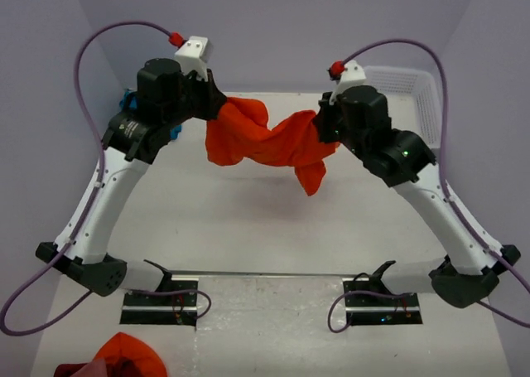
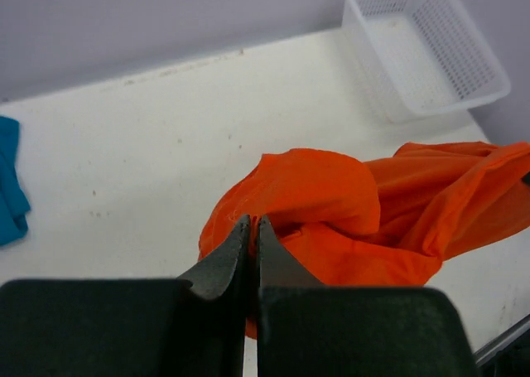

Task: Fold and stack the t-shirts
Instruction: Flatten out the tshirt

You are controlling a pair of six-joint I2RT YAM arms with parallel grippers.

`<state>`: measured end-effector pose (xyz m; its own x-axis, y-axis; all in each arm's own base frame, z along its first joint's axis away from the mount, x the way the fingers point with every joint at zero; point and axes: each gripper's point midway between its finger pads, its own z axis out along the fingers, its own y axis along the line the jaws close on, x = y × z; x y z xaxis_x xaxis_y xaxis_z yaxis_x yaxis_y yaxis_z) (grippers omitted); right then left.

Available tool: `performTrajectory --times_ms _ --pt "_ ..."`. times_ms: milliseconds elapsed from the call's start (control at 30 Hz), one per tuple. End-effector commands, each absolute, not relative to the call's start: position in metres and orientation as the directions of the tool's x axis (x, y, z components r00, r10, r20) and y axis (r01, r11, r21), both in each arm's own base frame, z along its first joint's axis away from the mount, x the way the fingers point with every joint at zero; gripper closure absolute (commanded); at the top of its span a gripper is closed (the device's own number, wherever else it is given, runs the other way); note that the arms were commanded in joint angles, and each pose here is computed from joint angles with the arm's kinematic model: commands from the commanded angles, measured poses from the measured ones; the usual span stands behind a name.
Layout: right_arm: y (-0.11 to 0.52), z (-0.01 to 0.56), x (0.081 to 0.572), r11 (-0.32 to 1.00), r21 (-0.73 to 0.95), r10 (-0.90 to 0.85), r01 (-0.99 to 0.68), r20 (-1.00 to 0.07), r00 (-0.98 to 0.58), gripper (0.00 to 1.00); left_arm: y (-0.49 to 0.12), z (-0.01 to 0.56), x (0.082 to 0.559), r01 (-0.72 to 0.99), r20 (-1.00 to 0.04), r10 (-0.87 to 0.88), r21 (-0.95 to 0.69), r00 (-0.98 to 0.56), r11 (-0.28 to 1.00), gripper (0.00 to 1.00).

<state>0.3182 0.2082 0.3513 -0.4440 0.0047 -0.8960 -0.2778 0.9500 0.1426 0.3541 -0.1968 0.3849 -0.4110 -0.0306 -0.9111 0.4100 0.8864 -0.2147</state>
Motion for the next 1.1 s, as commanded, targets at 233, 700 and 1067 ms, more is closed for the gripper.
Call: performTrajectory --times_ms 233,700,1067 --pt "0.139 0.47 0.246 0.935 0.026 -0.075 -0.353 -0.96 -0.269 1.0 -0.165 0.485 0.283 0.507 -0.965 0.007 -0.131 -0.262 0.852 1.0" --pt "0.103 0.453 0.209 0.953 0.063 -0.028 -0.297 -0.955 -0.294 1.0 -0.143 0.463 0.264 0.414 -0.956 -0.082 -0.198 -0.281 0.889 1.0" --pt "0.128 0.414 0.216 0.929 0.082 -0.055 -0.361 -0.934 -0.354 1.0 -0.175 0.385 0.292 0.457 -0.899 -0.002 -0.224 -0.438 0.861 1.0"
